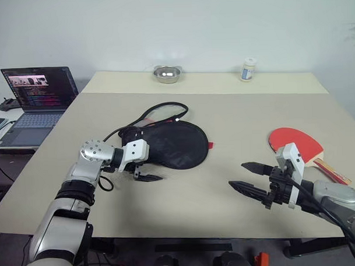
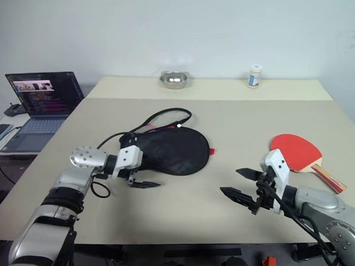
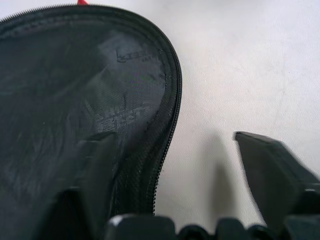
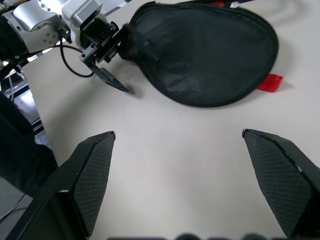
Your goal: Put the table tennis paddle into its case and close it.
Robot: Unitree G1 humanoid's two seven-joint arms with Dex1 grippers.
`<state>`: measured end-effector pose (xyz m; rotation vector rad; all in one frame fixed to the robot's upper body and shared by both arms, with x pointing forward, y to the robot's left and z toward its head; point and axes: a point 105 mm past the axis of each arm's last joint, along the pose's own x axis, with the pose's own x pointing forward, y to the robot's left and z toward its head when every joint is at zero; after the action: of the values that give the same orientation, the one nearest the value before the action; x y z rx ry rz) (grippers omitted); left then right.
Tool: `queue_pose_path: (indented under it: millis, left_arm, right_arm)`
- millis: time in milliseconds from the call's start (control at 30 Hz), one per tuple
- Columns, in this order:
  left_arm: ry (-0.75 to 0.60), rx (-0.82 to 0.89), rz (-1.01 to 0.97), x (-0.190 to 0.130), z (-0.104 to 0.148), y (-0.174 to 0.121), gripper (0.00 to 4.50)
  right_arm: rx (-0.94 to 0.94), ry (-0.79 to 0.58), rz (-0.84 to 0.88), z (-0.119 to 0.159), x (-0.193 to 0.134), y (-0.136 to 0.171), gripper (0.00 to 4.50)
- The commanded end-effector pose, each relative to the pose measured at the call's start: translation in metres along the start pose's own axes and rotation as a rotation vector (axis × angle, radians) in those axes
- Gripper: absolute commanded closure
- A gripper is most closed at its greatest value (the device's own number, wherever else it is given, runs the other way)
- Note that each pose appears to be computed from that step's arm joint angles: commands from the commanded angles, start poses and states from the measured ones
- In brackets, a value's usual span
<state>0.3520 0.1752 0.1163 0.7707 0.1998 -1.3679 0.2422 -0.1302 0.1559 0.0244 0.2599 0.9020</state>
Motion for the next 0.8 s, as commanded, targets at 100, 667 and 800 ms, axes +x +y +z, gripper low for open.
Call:
queue_pose_path:
  millis: [100, 667, 800]
  left_arm:
    - [-0.056, -0.024, 0.036, -0.006, 0.013, 0.012, 2.68]
    - [-0.197, -0.199, -0.146, 0.013, 0.048, -0.023, 4.45]
    - [-0.198, -0.129, -0.008, 0.001, 0.054, 0.003, 4.45]
  right_arm:
    - [-0.044, -0.053, -0.065, 0.012, -0.009, -0.012, 0.00]
    - [-0.085, -0.039, -0.168, 0.022, -0.034, -0.034, 0.00]
    - [-0.082, -0.040, -0.168, 0.020, -0.033, -0.032, 0.00]
